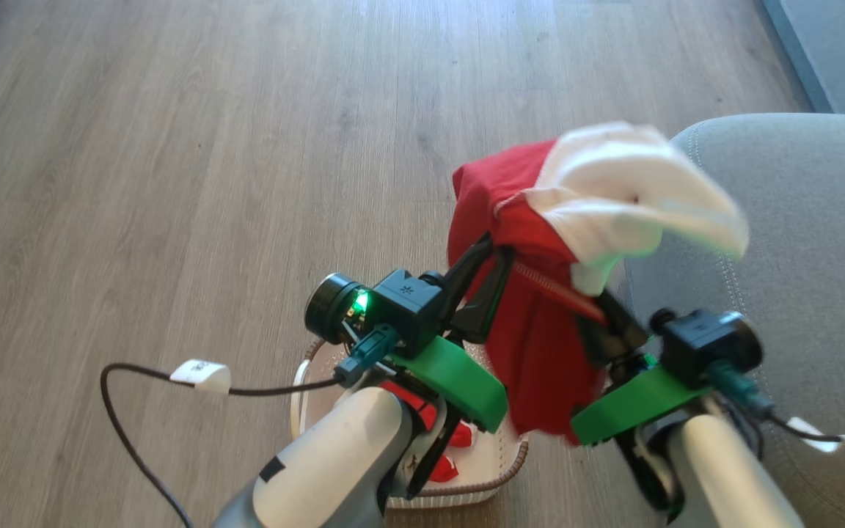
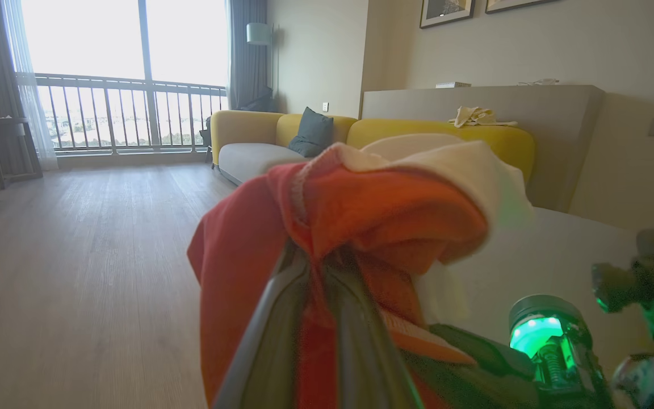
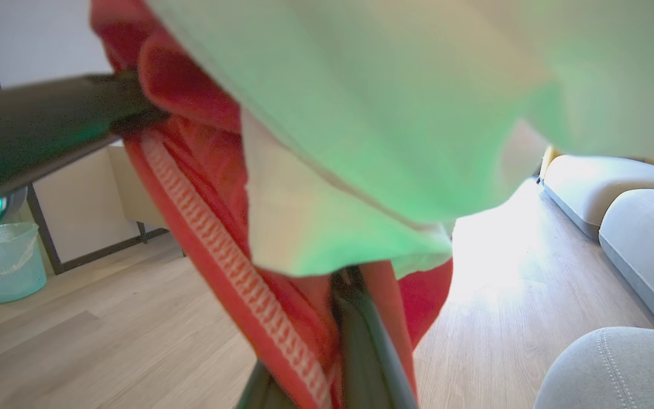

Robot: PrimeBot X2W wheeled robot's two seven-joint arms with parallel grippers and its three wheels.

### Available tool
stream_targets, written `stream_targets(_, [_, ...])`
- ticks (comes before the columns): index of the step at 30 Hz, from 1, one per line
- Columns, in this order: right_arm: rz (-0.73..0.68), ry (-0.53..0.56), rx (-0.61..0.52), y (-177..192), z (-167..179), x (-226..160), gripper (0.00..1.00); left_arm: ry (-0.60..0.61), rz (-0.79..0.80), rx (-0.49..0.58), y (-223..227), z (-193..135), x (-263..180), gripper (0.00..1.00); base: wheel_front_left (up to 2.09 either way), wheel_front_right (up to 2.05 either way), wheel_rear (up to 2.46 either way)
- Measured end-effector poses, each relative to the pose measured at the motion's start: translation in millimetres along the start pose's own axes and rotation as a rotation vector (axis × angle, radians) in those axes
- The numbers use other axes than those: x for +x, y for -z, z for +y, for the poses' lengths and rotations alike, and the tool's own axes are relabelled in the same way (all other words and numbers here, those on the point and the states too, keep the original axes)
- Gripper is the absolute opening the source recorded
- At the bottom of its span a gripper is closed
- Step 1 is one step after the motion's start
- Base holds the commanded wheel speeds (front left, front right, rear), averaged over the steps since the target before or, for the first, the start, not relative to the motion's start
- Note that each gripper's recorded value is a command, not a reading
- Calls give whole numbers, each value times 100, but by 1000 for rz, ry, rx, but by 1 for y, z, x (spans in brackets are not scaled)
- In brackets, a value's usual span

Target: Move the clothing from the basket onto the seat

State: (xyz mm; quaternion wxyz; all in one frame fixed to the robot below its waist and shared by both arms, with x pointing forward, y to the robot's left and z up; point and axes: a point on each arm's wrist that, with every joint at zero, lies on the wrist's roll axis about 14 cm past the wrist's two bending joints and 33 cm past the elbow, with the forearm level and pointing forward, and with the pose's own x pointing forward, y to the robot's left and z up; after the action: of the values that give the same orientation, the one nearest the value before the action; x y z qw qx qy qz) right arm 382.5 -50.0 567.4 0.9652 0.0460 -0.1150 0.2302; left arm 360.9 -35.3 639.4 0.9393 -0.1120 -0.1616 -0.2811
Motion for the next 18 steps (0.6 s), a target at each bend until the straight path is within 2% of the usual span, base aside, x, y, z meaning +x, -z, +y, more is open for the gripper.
stream_targets(7, [-80,89,32,-23,-29,2,0,-41,47,-16,18,12,-5,0,0,0,0])
stream_targets(18, [-157,109,27,-47,-37,5,0,-11,95,-28,37,9,-7,0,0,0,0])
